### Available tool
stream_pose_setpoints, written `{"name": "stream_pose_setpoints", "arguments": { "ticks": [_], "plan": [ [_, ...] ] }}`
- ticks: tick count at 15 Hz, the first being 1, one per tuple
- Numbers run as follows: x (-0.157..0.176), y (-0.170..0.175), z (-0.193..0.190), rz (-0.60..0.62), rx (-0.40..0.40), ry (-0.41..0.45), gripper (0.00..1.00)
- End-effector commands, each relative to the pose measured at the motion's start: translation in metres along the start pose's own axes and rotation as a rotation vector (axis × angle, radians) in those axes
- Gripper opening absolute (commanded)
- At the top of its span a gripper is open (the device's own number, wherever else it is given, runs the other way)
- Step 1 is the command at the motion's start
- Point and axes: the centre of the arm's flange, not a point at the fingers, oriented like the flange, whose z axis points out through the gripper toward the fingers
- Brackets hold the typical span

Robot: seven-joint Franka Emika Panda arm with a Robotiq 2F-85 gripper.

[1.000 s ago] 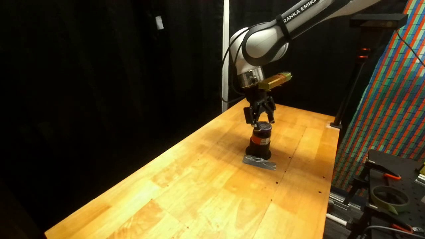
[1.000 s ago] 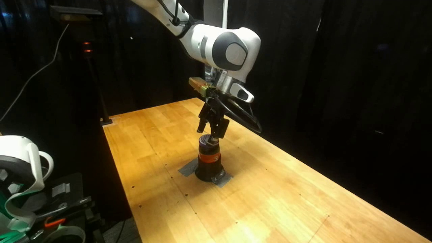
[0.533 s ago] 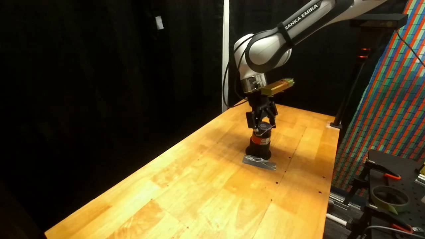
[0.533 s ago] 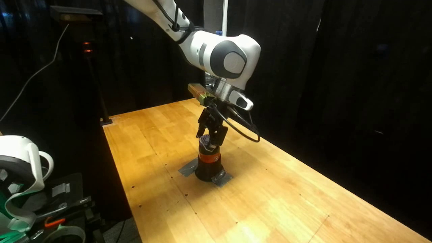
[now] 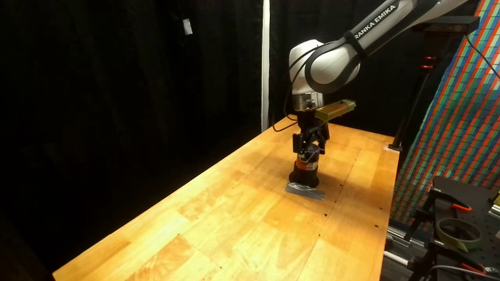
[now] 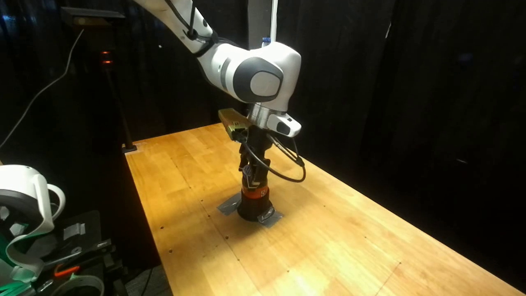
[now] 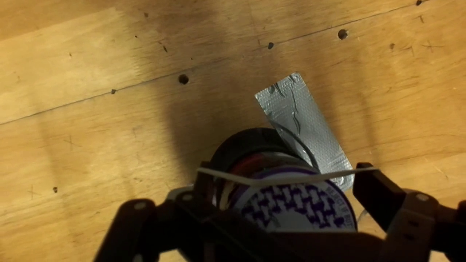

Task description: Put the rubber band around the cup

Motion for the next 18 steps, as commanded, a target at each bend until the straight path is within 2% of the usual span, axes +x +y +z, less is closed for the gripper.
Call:
{"name": "stream_pose_setpoints", "arguments": {
  "ticks": [1,9,10,11,12,18],
  "plan": [
    [-0.040,0.011,-0.007,0.033,0.023,0.052,1.00],
    [-0.068,0.009,0.018,0.033,0.065,0.097,1.00],
    [-0.071,0.009,0.019,0.043,0.080,0.124,0.75],
    [-0.073,0.009,0.019,0.052,0.087,0.154,0.74],
    [-0.076,0.009,0.019,0.063,0.101,0.182,0.68],
    [-0.097,0.019,0.021,0.113,0.108,0.315,0.21]
  ]
}}
